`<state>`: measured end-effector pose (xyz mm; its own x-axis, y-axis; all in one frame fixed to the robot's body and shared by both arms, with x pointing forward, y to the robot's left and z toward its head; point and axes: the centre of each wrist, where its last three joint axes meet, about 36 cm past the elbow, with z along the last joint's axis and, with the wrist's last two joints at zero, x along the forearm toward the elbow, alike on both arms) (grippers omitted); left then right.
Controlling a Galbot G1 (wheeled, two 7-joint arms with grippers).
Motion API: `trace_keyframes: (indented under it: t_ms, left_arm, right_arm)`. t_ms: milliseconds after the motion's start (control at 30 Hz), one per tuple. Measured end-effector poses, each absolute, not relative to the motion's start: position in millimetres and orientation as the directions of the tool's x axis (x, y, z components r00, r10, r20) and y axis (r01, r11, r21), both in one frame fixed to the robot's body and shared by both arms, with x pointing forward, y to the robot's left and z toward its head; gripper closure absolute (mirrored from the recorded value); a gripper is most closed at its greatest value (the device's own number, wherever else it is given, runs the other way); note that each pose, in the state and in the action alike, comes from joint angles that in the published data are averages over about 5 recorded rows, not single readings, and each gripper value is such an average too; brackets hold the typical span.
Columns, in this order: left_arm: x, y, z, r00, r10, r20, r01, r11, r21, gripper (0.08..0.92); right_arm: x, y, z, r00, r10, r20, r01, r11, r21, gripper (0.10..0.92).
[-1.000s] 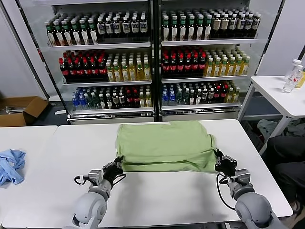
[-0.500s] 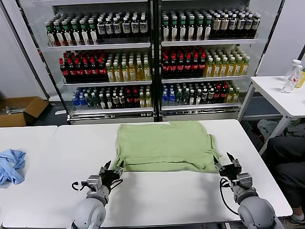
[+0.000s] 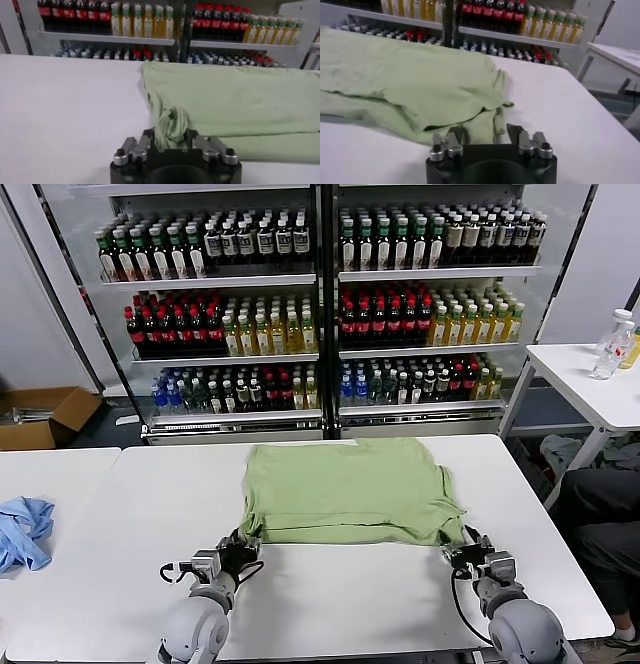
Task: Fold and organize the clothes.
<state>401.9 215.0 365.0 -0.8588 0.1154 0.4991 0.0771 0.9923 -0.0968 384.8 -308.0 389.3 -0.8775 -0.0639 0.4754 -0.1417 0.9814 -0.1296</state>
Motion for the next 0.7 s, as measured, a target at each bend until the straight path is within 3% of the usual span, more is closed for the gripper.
trace_keyframes:
  t_ms: [300,400,700]
  left_arm:
    - [392.0,217.2,368.2,-0.836,0.166,0.522,0.089,0.982,-0.17,0.874]
    - [387.1,219.6,369.9,-0.832,0.176,0.525,0.086,0.978,-0.191,0.903]
    - [352.3,228.1,383.0,-0.825,0.188,0.533,0.081,0.973,-0.217,0.903]
  right_arm:
    - [374.2,-318.0,394.6,-0.881,-0.088,0.465,-0.158,0.981,-0.115,0.862]
    - [364.6,-320.6,398.1,-0.884,-0.094,0.457,-0.162,0.98,-0.112,0.908]
    - [310.8,-320.8,411.8,-0.894,-0.105,0.436,-0.165,0.981,-0.101,0.91]
